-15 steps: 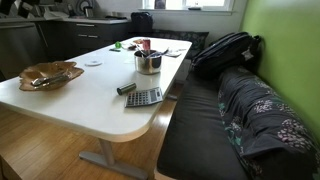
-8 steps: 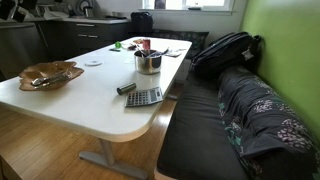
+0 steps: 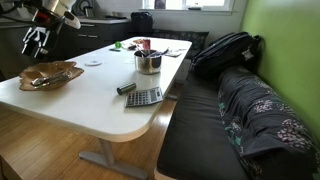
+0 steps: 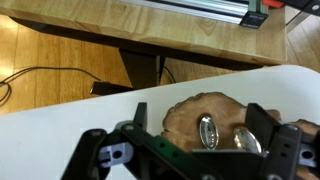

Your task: Remove the pile of spoons from the wooden plate and put them in the pot

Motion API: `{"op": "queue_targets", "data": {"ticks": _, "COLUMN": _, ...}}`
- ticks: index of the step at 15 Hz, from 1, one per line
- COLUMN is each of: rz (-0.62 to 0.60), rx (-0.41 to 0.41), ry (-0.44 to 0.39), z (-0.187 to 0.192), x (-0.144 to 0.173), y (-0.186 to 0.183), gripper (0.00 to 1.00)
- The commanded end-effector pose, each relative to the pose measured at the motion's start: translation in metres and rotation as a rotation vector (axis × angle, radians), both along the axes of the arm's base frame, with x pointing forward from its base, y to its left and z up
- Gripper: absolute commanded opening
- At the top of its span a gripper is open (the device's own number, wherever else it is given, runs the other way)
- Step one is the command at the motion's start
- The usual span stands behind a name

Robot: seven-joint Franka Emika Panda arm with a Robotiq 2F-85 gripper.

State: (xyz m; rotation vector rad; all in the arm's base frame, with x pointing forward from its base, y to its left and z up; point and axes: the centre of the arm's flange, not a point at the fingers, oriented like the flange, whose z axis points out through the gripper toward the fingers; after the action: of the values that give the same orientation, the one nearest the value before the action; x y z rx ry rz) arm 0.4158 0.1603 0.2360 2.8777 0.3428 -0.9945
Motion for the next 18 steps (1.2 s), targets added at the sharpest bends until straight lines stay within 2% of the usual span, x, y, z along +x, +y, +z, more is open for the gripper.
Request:
{"op": "queue_targets", "data": {"ticks": 1, "rz": 0.028, "rx": -0.041, "ry": 0.033, "z": -0.042, "x": 0.02, "y": 0.032, "gripper": 1.0}}
{"op": "queue_targets", "data": {"ticks": 2, "rz": 0.015, "rx": -0.017, "ry": 0.02, "z": -0.027, "x": 0.004, "y": 0.018, "gripper": 1.0}}
{"op": "queue_targets", "data": {"ticks": 6, "rz": 0.027, "rx": -0.02, "ry": 0.038, "z": -0.045, "x": 0.012, "y": 0.03, "gripper": 1.0}}
{"op": "queue_targets", "data": {"ticks": 11, "rz": 0.013, "rx": -0.099, "ry": -0.272, "z": -0.058, "x": 0.029, "y": 0.043, "gripper": 1.0}}
{"op": "queue_targets", "data": {"ticks": 13, "rz": -0.013, "rx": -0.073, "ry": -0.375, "z": -0.059, "x": 0.035, "y": 0.056, "gripper": 1.0}}
{"op": "queue_targets", "data": {"ticks": 15, "rz": -0.045, "rx": -0.047, "ry": -0.437, "z": -0.059, "x": 0.035, "y": 0.07, "gripper": 1.0}}
{"op": "queue_targets", "data": {"ticks": 16, "rz": -0.058, "rx": -0.034, "ry": -0.465, "z": -0.061, "x": 0.036, "y": 0.075, "gripper": 0.97}}
{"op": "queue_targets", "data": {"ticks": 18, "rz": -0.085, "rx": -0.025, "ry": -0.496, "z": -0.063, "x": 0.036, "y": 0.081, "gripper": 0.8}}
